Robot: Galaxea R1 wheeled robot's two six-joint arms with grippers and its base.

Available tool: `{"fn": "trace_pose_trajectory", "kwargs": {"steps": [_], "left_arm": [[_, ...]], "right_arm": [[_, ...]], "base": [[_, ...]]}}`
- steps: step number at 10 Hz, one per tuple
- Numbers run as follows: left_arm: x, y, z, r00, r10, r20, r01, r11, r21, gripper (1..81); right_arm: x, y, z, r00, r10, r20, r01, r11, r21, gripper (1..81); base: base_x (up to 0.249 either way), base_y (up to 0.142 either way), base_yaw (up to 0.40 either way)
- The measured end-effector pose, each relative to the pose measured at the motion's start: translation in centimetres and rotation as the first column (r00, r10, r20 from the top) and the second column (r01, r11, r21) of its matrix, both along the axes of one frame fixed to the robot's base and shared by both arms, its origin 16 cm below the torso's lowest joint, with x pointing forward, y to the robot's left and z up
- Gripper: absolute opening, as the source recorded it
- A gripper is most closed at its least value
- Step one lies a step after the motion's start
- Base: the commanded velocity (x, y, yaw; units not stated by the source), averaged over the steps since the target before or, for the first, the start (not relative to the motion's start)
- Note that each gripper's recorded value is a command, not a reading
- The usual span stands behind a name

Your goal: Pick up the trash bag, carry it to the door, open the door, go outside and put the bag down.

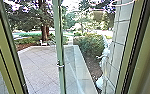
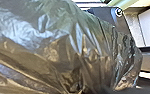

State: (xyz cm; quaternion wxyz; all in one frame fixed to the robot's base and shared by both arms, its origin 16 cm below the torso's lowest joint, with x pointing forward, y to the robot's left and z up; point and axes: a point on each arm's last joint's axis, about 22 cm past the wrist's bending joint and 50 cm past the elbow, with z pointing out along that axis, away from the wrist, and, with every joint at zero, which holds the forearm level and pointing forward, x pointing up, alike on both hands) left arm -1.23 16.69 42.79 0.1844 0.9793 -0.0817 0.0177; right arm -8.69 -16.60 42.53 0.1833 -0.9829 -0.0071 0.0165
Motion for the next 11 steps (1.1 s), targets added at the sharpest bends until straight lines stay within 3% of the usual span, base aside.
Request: {"fn": "trace_pose_trajectory", "kwargs": {"steps": [8, 11], "left_arm": [[0.0, -0.3, 0.0, 1.0000, 0.000, 0.000, 0.000, 1.0000, -0.004, 1.0], [-0.8, -0.3, 0.0, 1.0000, -0.001, -0.007, 0.001, 1.0000, -0.003, 1.0]], "right_arm": [[0.0, 0.1, 0.0, 1.0000, 0.000, 0.000, 0.000, 1.000, -0.002, 81.1], [-1.2, 0.1, 0.0, 0.9999, 0.002, -0.012, -0.002, 1.000, -0.002, 81.1]], "base": [[0.000, 0.000, 0.000], [0.088, 0.000, 0.000]]}}
